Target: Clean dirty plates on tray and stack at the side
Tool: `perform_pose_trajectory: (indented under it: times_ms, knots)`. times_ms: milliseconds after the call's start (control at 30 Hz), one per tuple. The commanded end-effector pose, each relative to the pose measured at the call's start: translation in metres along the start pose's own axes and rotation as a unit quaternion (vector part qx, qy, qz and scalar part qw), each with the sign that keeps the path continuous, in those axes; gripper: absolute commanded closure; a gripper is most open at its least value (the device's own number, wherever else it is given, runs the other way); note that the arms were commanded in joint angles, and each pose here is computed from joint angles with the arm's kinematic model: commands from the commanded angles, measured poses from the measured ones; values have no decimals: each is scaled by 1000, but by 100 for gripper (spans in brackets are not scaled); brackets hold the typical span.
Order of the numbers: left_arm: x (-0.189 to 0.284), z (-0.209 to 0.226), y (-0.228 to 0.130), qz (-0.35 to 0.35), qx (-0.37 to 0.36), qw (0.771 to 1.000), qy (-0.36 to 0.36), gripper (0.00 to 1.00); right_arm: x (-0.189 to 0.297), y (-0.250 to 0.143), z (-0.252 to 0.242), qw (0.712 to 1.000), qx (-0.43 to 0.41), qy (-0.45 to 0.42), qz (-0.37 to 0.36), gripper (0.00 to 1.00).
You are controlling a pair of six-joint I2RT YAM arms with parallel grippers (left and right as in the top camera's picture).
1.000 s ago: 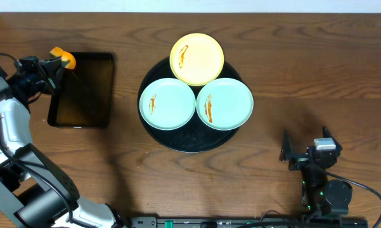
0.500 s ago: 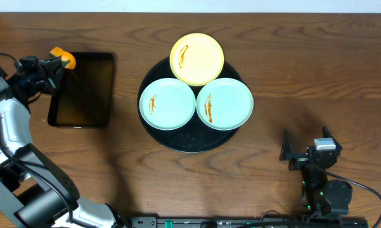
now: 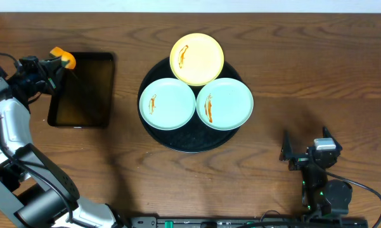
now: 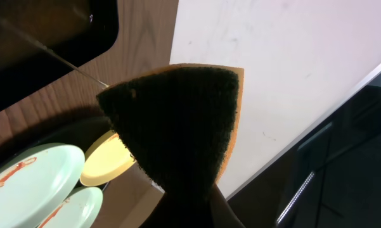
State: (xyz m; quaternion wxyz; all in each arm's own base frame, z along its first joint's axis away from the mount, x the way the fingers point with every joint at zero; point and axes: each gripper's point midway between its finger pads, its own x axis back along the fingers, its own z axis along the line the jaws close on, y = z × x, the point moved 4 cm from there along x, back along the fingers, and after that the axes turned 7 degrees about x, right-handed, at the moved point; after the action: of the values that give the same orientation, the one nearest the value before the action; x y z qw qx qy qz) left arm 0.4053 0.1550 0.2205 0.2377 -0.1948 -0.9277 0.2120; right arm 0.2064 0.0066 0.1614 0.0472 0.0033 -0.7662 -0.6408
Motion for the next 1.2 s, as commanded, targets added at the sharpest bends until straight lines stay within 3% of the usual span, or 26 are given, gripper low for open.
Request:
perform_pose_trajectory:
  times_ms: [0, 233, 433, 500, 600, 667, 800, 1033, 1167]
  knots:
    - [6, -17, -10, 7, -19, 1000, -15, 92, 0, 0, 2, 1000, 5, 2, 0, 1]
    - [6, -17, -10, 6, -31, 999, -15, 92, 0, 0, 2, 1000, 5, 2, 0, 1]
    - [6, -14, -6, -8, -82, 997, -8, 92, 0, 0, 2, 1000, 5, 2, 0, 1]
    - [7, -1, 3, -42, -78, 996, 21, 92, 0, 0, 2, 1000, 5, 2, 0, 1]
    - [14, 42, 25, -133, -17, 984, 121, 92, 0, 0, 2, 1000, 5, 2, 0, 1]
    - [16, 60, 31, -151, 8, 976, 155, 92, 0, 0, 2, 1000, 5, 2, 0, 1]
    - [12, 67, 27, -126, 26, 979, 159, 92, 0, 0, 2, 1000, 5, 2, 0, 1]
    - [-1, 19, -6, 25, 4, 999, 36, 92, 0, 0, 2, 1000, 5, 2, 0, 1]
    - [-1, 9, -10, 45, 11, 999, 16, 93, 0, 0, 2, 1000, 5, 2, 0, 1]
